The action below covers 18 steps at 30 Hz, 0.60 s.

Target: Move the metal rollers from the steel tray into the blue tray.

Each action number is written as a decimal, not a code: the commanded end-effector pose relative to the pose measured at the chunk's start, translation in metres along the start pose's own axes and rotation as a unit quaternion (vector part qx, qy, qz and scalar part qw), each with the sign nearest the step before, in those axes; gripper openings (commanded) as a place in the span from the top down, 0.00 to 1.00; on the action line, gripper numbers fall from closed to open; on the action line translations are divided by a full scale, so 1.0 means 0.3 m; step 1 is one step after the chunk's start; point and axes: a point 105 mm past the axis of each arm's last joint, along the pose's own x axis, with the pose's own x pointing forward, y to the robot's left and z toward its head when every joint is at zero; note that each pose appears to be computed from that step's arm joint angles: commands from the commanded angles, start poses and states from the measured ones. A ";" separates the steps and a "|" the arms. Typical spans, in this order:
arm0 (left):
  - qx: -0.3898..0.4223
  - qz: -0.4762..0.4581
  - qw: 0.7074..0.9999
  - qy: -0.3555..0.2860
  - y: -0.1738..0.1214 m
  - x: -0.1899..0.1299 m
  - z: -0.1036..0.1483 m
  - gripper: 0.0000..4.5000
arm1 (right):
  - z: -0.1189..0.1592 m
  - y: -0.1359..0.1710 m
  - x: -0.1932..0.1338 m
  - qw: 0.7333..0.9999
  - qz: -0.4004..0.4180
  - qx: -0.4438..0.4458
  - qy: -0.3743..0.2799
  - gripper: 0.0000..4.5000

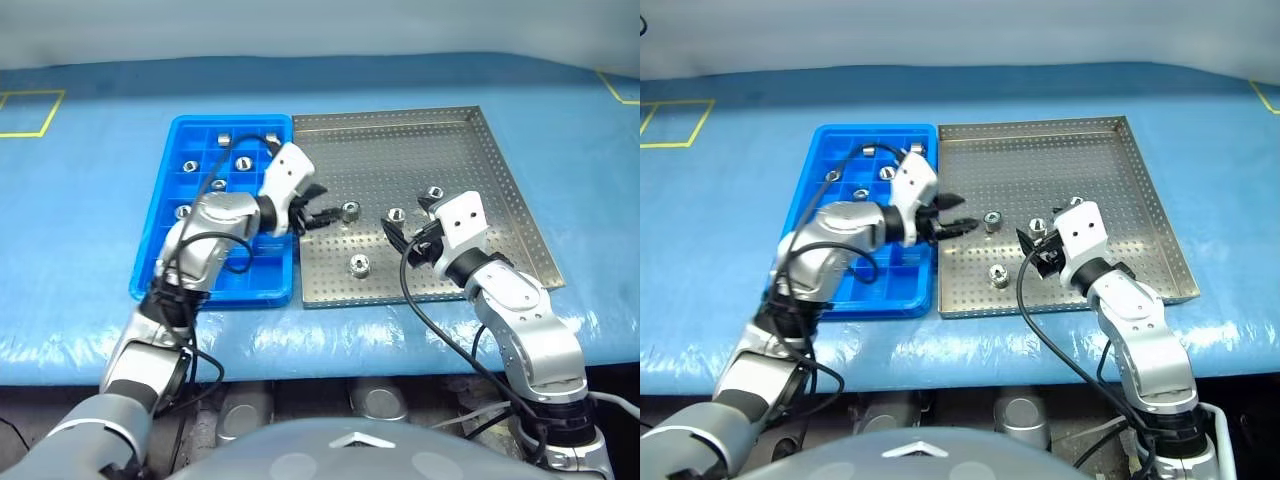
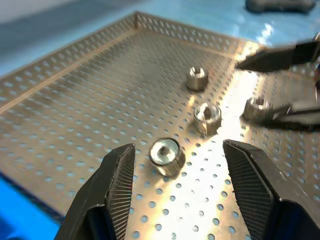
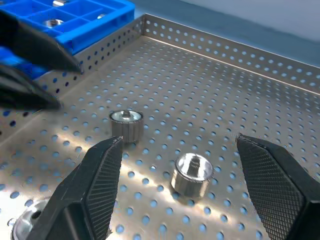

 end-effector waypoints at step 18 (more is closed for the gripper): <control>0.040 0.063 0.997 0.027 0.052 0.106 -0.052 0.66 | 0.034 -0.011 -0.037 0.999 -0.033 -0.003 -0.020 0.16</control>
